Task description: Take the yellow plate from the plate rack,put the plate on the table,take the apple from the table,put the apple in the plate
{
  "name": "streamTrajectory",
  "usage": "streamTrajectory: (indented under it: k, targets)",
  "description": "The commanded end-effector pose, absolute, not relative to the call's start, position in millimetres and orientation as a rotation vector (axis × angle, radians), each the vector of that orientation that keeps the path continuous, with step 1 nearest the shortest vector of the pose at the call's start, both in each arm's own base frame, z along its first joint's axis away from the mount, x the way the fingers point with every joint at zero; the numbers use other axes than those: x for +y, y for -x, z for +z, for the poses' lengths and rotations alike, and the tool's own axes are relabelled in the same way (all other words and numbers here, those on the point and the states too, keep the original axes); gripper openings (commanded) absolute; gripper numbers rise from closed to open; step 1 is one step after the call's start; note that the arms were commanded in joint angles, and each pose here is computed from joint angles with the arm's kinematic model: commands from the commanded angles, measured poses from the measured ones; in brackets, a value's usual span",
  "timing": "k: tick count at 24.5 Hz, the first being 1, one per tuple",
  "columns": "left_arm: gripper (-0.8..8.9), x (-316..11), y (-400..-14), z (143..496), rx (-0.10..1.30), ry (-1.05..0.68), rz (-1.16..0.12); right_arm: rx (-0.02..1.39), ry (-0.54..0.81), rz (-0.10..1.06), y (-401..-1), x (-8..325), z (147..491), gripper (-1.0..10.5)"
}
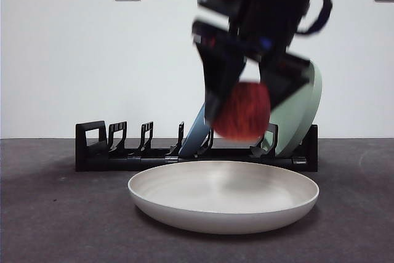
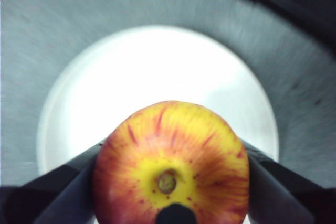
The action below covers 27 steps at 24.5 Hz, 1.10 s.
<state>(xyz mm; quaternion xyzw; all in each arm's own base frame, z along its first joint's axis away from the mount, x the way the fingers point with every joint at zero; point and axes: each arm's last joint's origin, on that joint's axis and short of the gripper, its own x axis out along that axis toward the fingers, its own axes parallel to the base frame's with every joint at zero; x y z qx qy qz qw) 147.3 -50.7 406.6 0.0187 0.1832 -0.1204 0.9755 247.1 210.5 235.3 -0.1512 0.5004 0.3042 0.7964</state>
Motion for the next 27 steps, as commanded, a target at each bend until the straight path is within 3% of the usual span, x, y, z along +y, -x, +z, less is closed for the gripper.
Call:
streamTrajectory:
  k: [1, 7, 9, 16, 27]
  targets:
    - [3.42, -50, -148, 406, 0.367, -0.046, -0.243, 1.139, 0.335, 0.641, -251, 216, 211, -0.1]
    - [3.42, -50, -148, 406, 0.366, -0.053, -0.244, 1.234, 0.356, 0.649, -260, 227, 172, -0.1]
    - [3.42, -50, -148, 406, 0.366, -0.053, -0.244, 1.241, 0.359, 0.648, -260, 227, 171, 0.5]
    - [3.42, -51, -148, 406, 0.366, -0.056, -0.245, 1.259, 0.363, 0.636, -257, 227, 171, 5.1]
    - [3.42, -51, -148, 406, 0.358, -0.054, -0.246, 1.144, 0.323, 0.661, -251, 222, 210, 5.0]
